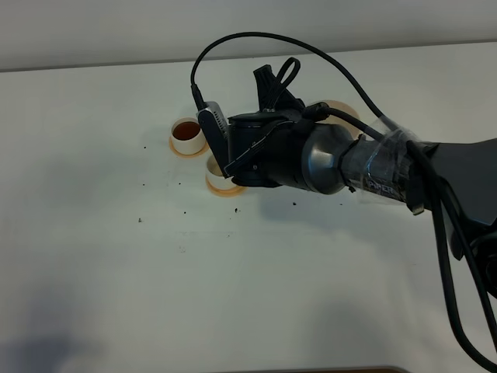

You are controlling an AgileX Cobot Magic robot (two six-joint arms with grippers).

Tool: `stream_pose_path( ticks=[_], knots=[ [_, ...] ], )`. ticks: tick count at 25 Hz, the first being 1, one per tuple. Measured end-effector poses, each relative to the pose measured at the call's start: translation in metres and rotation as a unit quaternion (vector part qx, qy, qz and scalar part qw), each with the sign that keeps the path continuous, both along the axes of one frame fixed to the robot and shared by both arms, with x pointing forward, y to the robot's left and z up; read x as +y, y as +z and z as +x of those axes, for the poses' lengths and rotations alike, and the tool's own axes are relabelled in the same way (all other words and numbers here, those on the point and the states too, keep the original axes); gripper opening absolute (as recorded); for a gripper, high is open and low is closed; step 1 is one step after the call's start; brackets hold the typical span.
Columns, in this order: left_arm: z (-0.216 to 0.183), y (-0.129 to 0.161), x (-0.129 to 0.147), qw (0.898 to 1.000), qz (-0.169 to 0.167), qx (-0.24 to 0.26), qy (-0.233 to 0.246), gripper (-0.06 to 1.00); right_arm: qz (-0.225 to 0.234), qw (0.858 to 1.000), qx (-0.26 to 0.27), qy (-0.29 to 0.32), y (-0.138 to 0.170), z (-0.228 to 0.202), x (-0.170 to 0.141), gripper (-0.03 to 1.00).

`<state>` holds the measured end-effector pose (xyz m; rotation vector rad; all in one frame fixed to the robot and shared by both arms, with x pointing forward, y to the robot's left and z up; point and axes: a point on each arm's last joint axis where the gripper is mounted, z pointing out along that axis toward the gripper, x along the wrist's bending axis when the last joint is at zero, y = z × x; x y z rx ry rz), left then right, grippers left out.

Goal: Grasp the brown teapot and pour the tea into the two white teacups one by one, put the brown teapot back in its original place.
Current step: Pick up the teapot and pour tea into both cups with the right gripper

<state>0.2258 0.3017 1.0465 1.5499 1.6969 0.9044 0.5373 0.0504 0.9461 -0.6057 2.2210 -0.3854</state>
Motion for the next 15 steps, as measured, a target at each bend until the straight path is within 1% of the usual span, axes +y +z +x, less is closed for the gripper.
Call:
stream_pose_path(
  ticks=[12, 15],
  knots=[
    [0.0, 0.0, 0.0, 1.0, 0.0, 0.0, 0.0, 0.47, -0.016, 0.998, -0.04, 0.05, 0.0054, -0.0025, 0.01, 0.09],
    [0.0, 0.0, 0.0, 1.0, 0.0, 0.0, 0.0, 0.47, -0.018, 0.998, -0.043, 0.052, 0.0058, -0.0021, 0.0102, 0.09]
  ],
)
